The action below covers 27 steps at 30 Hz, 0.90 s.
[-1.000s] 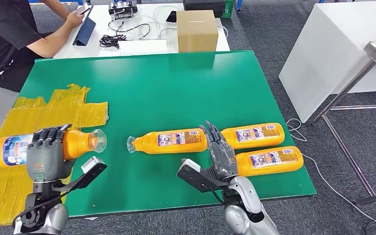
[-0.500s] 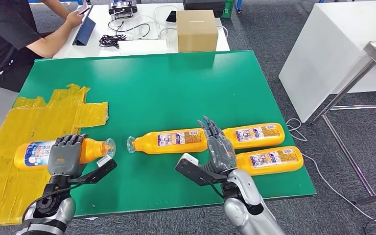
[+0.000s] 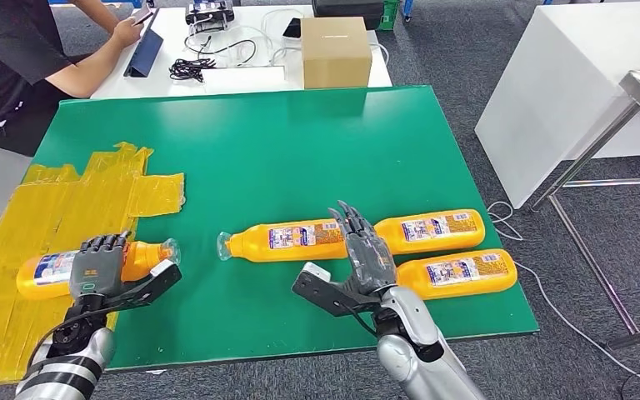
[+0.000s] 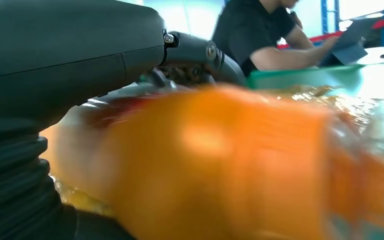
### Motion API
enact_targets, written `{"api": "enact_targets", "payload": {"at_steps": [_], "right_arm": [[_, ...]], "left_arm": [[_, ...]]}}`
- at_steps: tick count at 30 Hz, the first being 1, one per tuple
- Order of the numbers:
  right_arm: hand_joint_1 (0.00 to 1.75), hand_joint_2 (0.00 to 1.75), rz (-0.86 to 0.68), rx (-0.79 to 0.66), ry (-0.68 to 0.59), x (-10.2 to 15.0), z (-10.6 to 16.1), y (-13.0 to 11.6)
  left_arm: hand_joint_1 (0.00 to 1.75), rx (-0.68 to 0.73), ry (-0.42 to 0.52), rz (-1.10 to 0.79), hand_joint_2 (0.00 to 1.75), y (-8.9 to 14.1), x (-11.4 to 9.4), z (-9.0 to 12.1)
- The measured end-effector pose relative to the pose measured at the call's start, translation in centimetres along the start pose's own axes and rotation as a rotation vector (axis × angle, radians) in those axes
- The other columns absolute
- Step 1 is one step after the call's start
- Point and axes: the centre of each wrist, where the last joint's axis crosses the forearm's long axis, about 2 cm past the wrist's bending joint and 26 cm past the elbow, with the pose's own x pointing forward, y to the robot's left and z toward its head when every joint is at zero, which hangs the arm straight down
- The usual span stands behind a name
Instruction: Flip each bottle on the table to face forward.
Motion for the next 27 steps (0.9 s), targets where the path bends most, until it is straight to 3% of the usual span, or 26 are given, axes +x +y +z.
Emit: {"api": "enact_targets", "payload": {"at_steps": [6, 19, 27], "right_arm": [[0.0, 1.75, 0.064, 0.076, 0.029, -0.4, -1.6, 0.1], [0.0, 1.75, 0.212, 0.198, 0.106, -1.8, -6.4, 0.5], [0.0, 1.75, 0.296, 0.241, 0.17, -3.4, -7.2, 1.0]], "left_arm": [[0.0, -0.025, 0.054, -0.022, 0.0, 0.5, -0.4, -1.3], [0.0, 0.018, -0.014, 0.085, 0.0, 1.2, 1.6, -1.7], [0.0, 0.068, -0.077, 0.548, 0.0, 3.4, 4.9, -0.3]]}}
